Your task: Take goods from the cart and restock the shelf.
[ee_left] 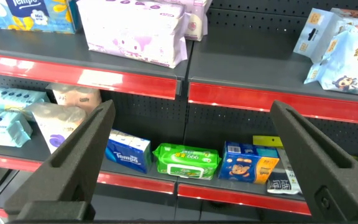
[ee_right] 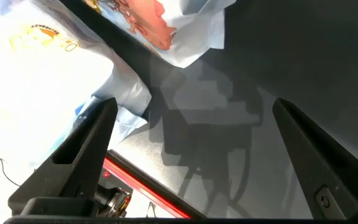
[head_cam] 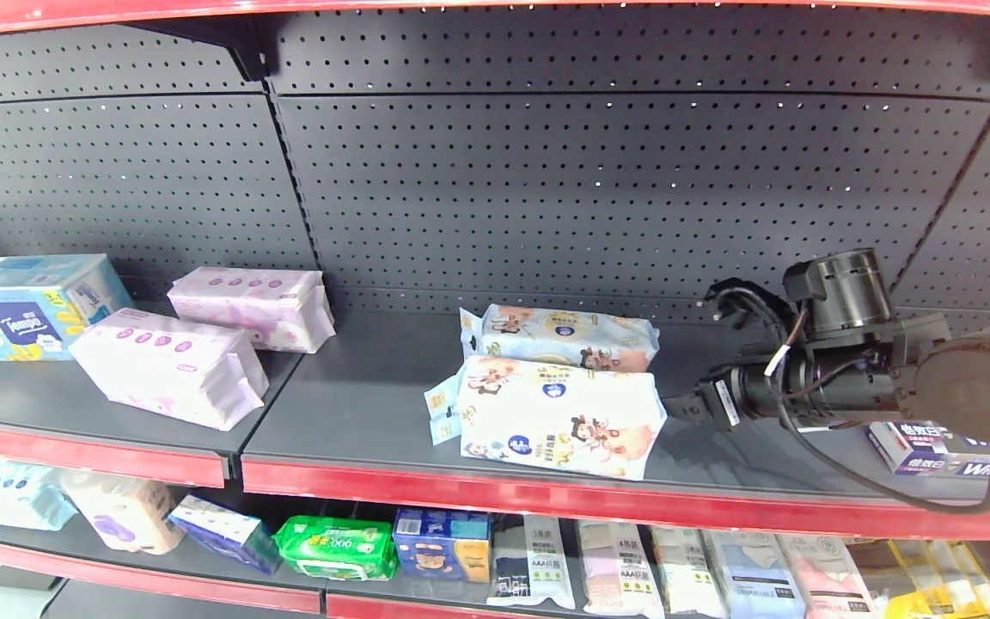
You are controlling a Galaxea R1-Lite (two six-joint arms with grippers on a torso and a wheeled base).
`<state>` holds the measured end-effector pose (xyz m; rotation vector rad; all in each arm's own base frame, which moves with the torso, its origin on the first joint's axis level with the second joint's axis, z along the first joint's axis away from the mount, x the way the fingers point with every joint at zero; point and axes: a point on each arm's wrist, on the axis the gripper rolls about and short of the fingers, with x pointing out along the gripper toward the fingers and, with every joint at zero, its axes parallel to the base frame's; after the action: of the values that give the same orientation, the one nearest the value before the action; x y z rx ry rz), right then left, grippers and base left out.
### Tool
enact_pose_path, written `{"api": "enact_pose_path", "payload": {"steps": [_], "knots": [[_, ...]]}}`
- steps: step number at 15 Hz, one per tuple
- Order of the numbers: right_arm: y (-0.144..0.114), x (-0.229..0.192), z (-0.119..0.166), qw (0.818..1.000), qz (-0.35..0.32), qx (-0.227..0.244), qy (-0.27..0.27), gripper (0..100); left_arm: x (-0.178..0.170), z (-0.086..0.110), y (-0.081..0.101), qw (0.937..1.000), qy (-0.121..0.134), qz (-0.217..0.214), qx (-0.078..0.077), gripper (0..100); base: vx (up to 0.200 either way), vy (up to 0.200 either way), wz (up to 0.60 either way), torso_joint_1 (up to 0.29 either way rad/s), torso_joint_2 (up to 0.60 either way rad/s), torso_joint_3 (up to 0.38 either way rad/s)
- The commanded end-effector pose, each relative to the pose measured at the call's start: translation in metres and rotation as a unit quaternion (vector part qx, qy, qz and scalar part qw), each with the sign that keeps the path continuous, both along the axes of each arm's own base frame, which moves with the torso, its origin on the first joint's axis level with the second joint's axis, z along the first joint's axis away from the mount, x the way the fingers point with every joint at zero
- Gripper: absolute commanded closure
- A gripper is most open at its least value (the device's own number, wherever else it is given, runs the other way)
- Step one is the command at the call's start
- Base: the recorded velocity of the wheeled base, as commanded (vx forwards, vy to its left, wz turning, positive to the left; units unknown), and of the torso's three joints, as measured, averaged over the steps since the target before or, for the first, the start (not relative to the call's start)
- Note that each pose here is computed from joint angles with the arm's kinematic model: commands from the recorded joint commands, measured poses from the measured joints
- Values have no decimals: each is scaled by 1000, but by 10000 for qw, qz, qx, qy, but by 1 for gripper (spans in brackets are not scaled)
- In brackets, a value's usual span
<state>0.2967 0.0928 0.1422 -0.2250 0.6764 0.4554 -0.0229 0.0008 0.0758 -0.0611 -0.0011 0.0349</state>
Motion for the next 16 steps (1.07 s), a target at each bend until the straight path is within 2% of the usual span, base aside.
{"api": "enact_pose_path", "payload": {"steps": [1, 8, 11, 14, 16], "knots": [[2, 0, 0, 10000, 40, -2, 4, 0, 0, 0, 0, 10000, 0, 2, -1, 0, 0, 0, 0, 0, 0, 0], [4, -1, -2, 10000, 37, 5, 42, 0, 0, 0, 0, 10000, 0, 2, -1, 0, 0, 0, 0, 0, 0, 0], [-15, 1, -1, 9997, -242, -15, 32, 0, 0, 0, 0, 10000, 0, 2, -1, 0, 0, 0, 0, 0, 0, 0], [-33, -9, 15, 9987, -476, -46, -182, 0, 0, 0, 0, 10000, 0, 2, -1, 0, 0, 0, 0, 0, 0, 0], [-49, -31, 40, 9956, -863, -187, -297, 0, 0, 0, 0, 10000, 0, 2, -1, 0, 0, 0, 0, 0, 0, 0]]}}
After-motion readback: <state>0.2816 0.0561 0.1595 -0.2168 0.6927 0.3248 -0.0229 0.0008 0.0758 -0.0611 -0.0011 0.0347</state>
